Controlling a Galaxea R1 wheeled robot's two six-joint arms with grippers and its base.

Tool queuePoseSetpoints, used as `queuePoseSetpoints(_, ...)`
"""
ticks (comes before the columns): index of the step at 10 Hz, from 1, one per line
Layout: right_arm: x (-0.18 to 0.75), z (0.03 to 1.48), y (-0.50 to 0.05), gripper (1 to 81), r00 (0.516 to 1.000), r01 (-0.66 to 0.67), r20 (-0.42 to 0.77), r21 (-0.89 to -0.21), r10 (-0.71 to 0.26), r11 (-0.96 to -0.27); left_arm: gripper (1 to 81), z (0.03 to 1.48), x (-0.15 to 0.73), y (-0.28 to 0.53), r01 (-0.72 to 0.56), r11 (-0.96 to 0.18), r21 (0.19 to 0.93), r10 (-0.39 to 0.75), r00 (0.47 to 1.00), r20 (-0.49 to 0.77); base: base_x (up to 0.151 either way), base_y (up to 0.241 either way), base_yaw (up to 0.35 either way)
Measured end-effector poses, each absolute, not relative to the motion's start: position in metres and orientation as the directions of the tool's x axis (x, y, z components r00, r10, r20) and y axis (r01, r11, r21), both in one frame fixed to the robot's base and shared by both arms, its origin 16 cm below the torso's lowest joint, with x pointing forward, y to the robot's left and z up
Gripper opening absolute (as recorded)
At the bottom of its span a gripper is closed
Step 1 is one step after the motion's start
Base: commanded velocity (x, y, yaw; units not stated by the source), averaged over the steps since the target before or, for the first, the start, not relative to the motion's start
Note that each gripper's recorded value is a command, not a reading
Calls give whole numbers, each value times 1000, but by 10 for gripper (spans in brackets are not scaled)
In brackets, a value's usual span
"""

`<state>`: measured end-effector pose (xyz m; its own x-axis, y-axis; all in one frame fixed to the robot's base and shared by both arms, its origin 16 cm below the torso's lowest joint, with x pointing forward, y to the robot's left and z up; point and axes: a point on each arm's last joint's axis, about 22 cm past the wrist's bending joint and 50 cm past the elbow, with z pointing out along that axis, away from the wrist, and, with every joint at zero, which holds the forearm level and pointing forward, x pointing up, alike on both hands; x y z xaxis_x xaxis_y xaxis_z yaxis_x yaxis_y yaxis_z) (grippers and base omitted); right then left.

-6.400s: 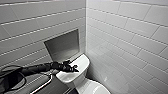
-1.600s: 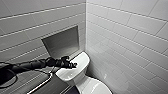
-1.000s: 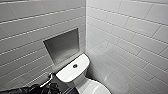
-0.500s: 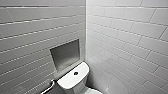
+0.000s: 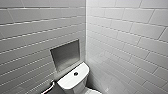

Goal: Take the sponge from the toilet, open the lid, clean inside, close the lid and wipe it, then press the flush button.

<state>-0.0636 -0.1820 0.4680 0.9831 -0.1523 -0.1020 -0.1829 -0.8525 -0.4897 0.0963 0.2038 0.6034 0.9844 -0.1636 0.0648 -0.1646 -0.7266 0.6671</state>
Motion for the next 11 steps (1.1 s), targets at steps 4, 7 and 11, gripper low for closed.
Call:
queuePoseSetpoints(4,-49,466,-177,10,987,-157,-57,-496,-148,-854,10,550,74,212,-158,-783,601,-124,987,98,0,0,0)
queuePoseSetpoints(7,-42,462,-174,10,990,-137,-30,-493,-141,-859,10,519,57,207,-141,-810,569,-94,989,113,0,0,0)
queuePoseSetpoints(11,-48,451,-172,10,990,-133,-27,-463,-136,-877,10,471,37,202,-121,-862,492,-84,992,96,0,0,0)
